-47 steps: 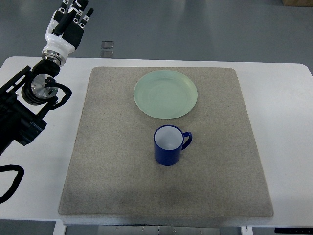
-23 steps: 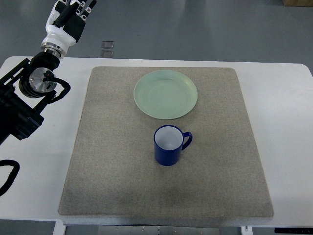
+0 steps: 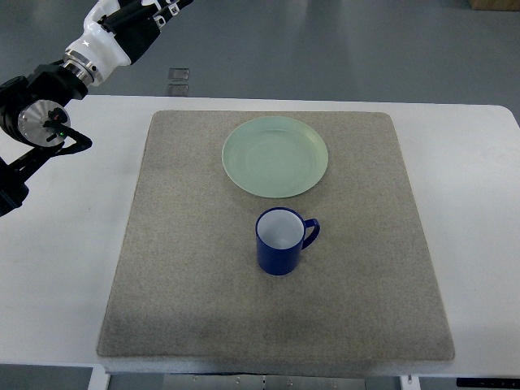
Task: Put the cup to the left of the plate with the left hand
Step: 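Swing the left hand over the mat toward the blue mug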
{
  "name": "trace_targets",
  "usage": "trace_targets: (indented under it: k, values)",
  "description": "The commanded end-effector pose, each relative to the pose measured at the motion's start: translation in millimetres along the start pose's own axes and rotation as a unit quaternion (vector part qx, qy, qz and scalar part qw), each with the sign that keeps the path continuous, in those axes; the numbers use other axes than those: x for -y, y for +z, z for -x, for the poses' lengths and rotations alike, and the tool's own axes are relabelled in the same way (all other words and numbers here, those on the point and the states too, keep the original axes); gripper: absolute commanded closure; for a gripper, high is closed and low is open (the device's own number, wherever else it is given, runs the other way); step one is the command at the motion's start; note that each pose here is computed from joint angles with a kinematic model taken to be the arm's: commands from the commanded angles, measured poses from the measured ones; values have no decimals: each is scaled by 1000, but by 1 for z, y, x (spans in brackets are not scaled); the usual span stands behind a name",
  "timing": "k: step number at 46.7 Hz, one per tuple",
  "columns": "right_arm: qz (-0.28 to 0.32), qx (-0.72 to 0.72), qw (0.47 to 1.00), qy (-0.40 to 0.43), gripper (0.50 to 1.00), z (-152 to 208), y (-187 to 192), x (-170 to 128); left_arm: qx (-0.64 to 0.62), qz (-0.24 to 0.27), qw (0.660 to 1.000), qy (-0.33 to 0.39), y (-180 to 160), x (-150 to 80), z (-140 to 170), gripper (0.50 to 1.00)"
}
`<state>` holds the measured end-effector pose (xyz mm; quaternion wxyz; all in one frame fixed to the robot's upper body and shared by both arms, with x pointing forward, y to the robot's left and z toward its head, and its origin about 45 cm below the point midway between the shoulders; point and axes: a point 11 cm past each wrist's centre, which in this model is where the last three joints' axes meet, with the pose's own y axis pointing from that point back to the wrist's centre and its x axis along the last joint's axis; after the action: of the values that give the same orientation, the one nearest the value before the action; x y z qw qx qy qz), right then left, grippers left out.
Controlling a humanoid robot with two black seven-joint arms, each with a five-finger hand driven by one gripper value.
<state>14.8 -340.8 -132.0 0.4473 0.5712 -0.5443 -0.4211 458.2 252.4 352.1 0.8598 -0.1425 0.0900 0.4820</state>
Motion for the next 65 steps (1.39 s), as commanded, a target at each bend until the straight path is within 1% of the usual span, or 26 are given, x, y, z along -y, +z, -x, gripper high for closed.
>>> trace_targets:
  k: [1, 10, 20, 25, 33, 43, 53, 58, 65]
  values:
    - [0, 0, 1000, 0, 568, 0, 0, 0, 9, -29, 999, -32, -11, -8, 10, 506]
    - [0, 0, 1000, 0, 568, 0, 0, 0, 24, -98, 992, -80, -44, -22, 20, 504]
    - [0, 0, 1000, 0, 568, 0, 0, 0, 66, -148, 977, -139, -69, -36, 33, 504]
    - [0, 0, 1000, 0, 568, 0, 0, 0, 88, -181, 964, -174, -91, -49, 39, 504]
    - [0, 0, 1000, 0, 568, 0, 0, 0, 116, -215, 944, -219, -110, -66, 44, 504]
    - [0, 0, 1000, 0, 568, 0, 0, 0, 96, -234, 938, -237, -124, -81, 44, 504]
    - [0, 0, 1000, 0, 568, 0, 0, 0, 94, -237, 937, -240, -124, -84, 43, 504]
    - [0, 0, 1000, 0, 568, 0, 0, 0, 85, -245, 935, -241, -131, -91, 43, 504]
    - [0, 0, 1000, 0, 568, 0, 0, 0, 88, -251, 930, -254, -134, -93, 45, 504]
